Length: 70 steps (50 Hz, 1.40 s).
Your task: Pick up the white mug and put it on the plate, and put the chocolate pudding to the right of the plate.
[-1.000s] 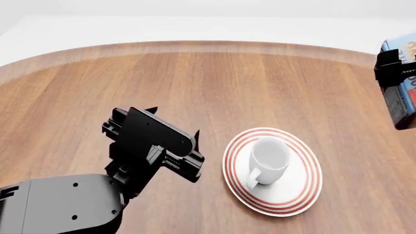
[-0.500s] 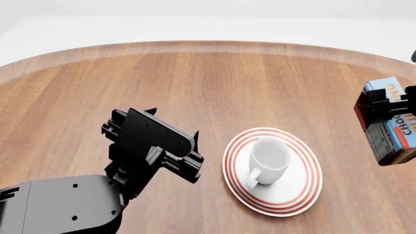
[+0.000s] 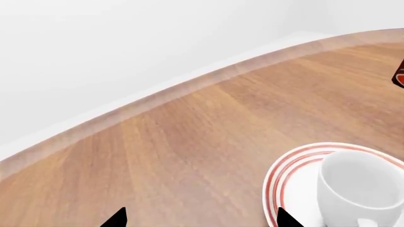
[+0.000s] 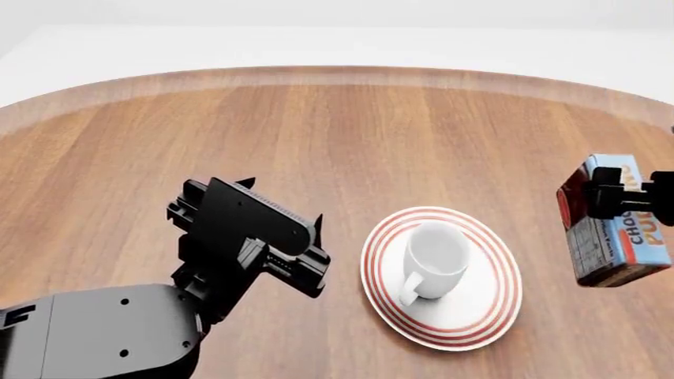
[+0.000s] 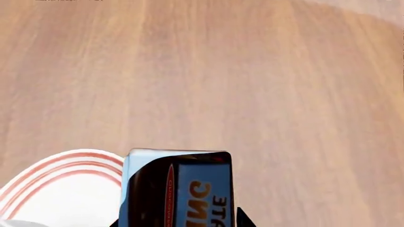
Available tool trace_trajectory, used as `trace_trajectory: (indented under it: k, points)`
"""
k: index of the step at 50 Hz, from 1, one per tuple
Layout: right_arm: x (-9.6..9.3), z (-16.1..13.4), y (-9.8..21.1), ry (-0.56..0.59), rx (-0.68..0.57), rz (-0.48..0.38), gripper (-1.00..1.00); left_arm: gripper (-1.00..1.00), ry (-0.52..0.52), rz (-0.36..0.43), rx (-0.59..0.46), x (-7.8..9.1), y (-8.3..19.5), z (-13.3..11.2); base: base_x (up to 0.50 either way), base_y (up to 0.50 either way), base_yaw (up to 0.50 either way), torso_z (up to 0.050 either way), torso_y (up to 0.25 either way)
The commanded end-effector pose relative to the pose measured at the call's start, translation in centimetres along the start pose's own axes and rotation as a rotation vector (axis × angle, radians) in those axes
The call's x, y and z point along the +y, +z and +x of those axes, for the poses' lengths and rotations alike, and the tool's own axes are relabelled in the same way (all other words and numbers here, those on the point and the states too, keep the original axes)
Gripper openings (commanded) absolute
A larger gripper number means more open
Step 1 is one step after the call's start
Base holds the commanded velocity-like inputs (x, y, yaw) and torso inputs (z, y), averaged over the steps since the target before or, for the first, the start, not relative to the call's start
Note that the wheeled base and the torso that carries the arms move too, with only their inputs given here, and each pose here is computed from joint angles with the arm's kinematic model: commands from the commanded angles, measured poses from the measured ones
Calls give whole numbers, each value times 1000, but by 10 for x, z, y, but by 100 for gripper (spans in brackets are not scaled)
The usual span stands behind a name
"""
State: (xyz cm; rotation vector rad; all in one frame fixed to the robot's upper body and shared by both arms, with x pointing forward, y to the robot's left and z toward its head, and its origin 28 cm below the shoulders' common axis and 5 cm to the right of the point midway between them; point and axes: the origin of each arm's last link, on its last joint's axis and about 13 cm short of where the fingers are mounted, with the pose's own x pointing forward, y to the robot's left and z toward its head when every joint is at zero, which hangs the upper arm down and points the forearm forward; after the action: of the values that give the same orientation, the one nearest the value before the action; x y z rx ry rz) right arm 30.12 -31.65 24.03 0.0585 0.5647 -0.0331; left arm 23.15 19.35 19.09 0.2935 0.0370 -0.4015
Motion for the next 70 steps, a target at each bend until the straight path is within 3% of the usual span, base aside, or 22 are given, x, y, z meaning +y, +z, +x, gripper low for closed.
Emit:
trace_trajectory:
  k: [1,11,34,38,70]
  points:
    - [-7,0,-11,-16,1,39,-100,100,-1,-2,1,0,-1,1,0,0,0,0,0]
    - [-10,0,-15,-62,32,5,-100,100,-5,1,0,-2,-1,1,0,0,0,0,0]
    - [-12,46,-34,-73,25,62,-100,100,-11,4,13,-5,-3,4,0,0,0,0,0]
    - [-16,56,-47,-132,98,17,-100,100,-9,3,17,-5,-4,5,0,0,0,0,0]
    - [-15,80,-70,-181,154,-13,-100,100,-14,-9,22,-6,-8,6,0,0,0,0,0]
